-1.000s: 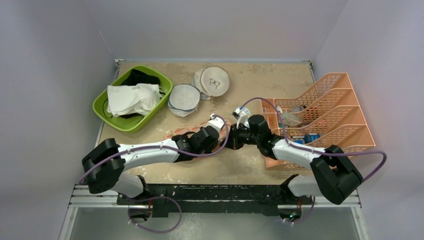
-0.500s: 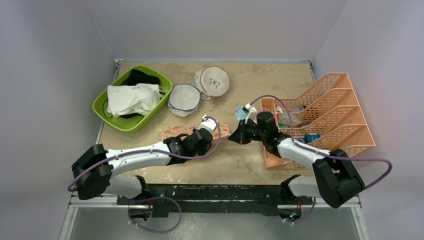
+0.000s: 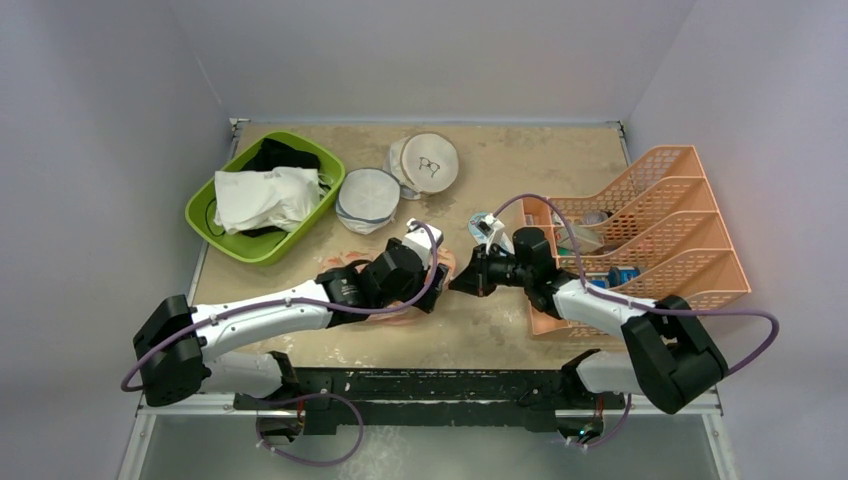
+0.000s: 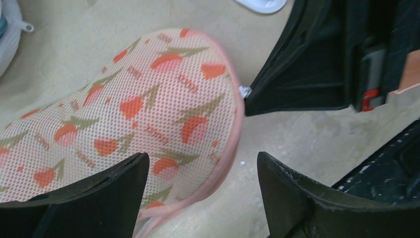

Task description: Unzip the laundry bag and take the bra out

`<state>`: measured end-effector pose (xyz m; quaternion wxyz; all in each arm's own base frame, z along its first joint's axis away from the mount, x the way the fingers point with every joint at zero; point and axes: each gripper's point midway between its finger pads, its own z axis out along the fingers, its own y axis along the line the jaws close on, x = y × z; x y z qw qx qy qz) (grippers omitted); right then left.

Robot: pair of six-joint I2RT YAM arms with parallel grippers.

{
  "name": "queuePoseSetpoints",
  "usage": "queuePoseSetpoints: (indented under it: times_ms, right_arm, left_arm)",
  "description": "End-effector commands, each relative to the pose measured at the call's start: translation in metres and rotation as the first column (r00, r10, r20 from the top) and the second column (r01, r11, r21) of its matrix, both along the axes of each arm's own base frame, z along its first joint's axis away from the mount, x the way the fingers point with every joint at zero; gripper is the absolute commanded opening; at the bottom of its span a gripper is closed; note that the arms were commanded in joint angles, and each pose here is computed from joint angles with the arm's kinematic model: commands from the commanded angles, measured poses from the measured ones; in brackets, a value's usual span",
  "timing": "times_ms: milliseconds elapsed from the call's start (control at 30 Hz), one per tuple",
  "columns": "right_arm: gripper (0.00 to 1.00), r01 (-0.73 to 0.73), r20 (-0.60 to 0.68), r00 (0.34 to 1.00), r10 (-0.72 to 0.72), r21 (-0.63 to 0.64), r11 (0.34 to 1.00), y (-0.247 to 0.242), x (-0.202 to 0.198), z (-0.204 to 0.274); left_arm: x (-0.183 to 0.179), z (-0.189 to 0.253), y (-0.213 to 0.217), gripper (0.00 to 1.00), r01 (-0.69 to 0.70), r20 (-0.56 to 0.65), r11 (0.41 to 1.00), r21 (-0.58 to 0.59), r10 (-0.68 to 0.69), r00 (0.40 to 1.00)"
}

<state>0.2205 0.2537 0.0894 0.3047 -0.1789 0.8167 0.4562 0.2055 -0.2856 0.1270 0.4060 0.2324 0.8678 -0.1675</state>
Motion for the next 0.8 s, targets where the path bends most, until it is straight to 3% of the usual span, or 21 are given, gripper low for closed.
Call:
queuePoseSetpoints:
  times_ms: [0, 133, 267, 767]
  right_arm:
    - [0.00, -0.064, 0.063, 0.996, 0.061, 0.052, 0.997, 0.012, -0.005, 0.018]
    - [0.00, -0.064, 0.062, 0.996, 0.061, 0.051, 0.997, 0.012, -0.006, 0.019]
    - [0.00, -0.065, 0.069, 0.996, 0.062, 0.051, 0.997, 0.013, -0.006, 0.022]
    - [0.00, -0.066, 0.069, 0.996, 0.062, 0.051, 0.997, 0.014, -0.004, 0.023]
  left_arm:
    - [0.009, 0.041, -0.033, 0.80, 0.060, 0.060, 0.989, -0.133, -0.052, 0.997]
    - [0.017, 0.038, -0.045, 0.76, 0.065, 0.063, 0.992, -0.110, -0.058, 0.996]
    - [0.018, 0.026, -0.051, 0.63, 0.077, 0.043, 0.994, -0.082, -0.073, 0.996]
    - [0.010, -0.026, -0.038, 0.46, 0.048, -0.033, 0.999, 0.002, -0.048, 0.998]
